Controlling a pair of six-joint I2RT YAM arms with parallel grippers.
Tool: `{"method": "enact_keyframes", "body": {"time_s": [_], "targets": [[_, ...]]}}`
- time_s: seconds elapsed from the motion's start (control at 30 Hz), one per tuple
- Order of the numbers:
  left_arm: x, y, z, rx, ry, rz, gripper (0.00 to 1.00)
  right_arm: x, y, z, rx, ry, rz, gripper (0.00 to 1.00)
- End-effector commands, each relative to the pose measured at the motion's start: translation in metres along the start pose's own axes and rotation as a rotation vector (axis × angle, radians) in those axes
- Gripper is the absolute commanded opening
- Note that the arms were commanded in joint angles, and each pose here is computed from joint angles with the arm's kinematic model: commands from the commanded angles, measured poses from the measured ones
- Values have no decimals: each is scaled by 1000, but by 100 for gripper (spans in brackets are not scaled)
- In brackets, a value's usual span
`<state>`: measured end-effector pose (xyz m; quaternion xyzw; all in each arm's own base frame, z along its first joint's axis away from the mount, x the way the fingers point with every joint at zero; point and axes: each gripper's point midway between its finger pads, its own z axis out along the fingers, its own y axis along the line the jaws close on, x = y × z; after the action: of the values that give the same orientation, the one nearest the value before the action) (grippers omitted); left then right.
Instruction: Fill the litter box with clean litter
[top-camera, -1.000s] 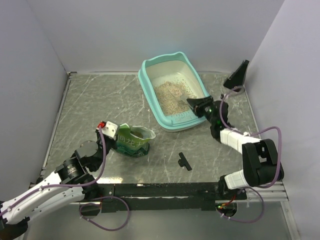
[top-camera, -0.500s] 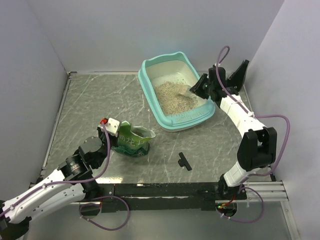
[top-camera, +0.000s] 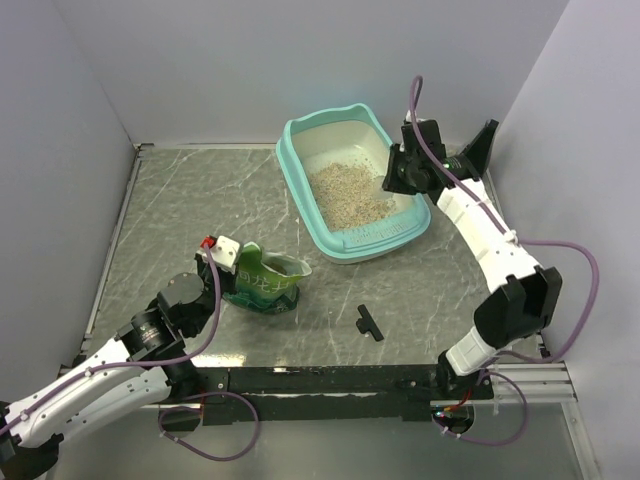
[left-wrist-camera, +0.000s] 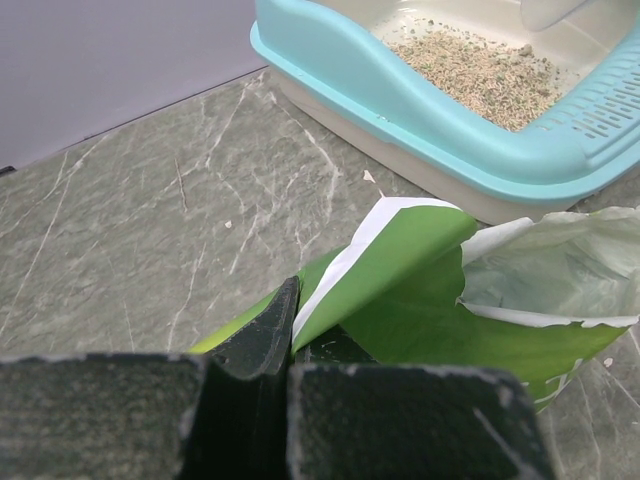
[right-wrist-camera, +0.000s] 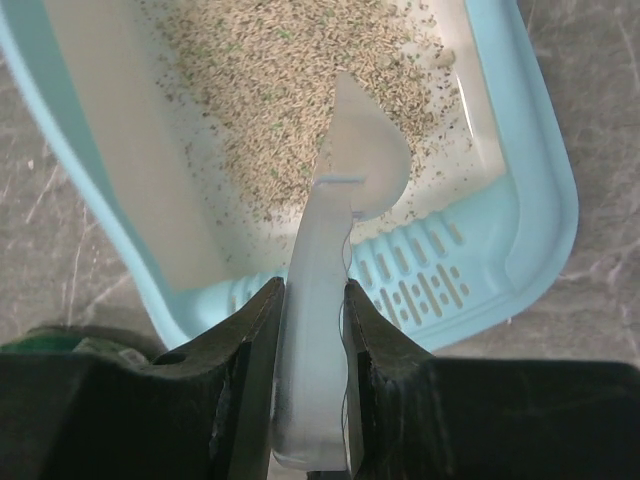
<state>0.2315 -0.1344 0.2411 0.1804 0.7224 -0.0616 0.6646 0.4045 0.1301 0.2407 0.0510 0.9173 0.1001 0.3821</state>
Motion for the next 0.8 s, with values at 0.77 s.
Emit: {"method": "enact_keyframes", "body": {"time_s": [0.77], "targets": [[-16,-23,0,134,-40,-37,1,113,102,-271,-863,49,-224,0]]}}
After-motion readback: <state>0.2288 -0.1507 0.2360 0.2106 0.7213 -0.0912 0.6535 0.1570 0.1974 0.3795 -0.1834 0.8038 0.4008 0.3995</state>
